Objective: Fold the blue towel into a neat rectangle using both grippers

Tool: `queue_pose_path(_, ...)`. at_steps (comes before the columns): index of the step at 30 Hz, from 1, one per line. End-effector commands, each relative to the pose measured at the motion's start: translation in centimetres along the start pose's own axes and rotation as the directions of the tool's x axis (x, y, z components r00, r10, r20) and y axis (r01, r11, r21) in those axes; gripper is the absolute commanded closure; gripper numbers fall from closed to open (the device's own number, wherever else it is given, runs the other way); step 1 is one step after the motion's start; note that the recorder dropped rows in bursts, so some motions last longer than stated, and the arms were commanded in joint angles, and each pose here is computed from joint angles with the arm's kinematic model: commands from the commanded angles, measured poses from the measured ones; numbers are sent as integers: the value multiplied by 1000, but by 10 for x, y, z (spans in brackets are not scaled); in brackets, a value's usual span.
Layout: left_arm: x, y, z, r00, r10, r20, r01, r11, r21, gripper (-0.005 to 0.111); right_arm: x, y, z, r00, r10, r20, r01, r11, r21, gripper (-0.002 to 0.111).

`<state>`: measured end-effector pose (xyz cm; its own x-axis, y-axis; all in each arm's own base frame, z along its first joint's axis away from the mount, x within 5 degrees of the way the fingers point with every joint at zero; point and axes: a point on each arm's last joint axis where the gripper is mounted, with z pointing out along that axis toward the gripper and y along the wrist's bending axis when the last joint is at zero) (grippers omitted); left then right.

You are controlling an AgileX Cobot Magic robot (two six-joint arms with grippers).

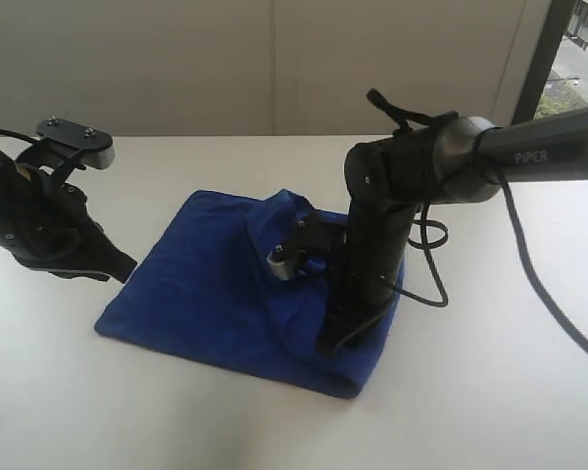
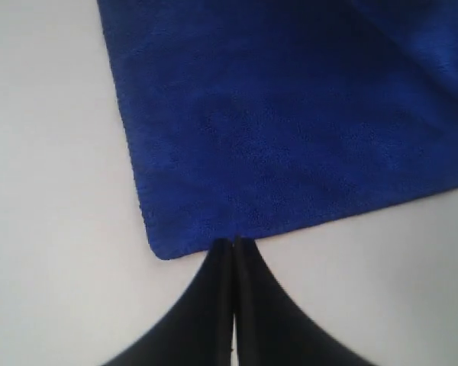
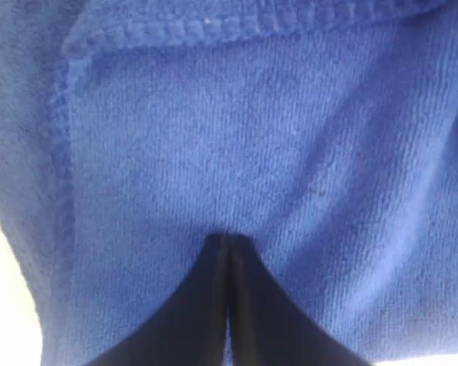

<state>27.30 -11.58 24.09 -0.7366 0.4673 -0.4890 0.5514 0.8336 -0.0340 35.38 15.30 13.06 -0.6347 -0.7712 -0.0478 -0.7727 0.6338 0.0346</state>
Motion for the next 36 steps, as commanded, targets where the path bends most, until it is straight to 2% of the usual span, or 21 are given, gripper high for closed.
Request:
queue_pose_path(1,1,-7,-2,1000,-7,-3,7,999,33,107,33,-2,25,970,-24,-244,44,996,78,108)
queue_pose_path(7,3,-8,-2,1000,21,-18,-21,999,41,107,62,-7,28,896,-43,-442,118,982,144,108)
queue_pose_path(11,2,-8,-2,999,31,-15,-31,999,42,107,75,-5,24,878,-37,-477,137,974,178,108)
queue_pose_path(15,2,-8,-2,999,39,-12,-38,998,42,107,84,-9,17,892,32,-450,84,968,236,108)
queue_pose_path(20,1,-10,-2,999,45,2,-45,997,57,107,72,-1,-7,973,88,-216,-34,970,242,108)
queue_pose_path(27,-3,-16,3,999,14,31,-18,990,141,107,69,11,-61,987,160,18,-160,958,238,108)
queue_pose_path(32,-8,-26,22,998,-6,65,-12,960,279,107,66,21,-105,925,246,289,-308,931,194,108)
queue_pose_path(34,-13,-28,31,993,-16,115,-22,945,325,107,62,24,-118,880,256,400,-342,926,160,108)
queue_pose_path(36,-19,-27,42,984,-32,174,-27,944,330,107,60,23,-126,847,251,469,-359,921,155,108)
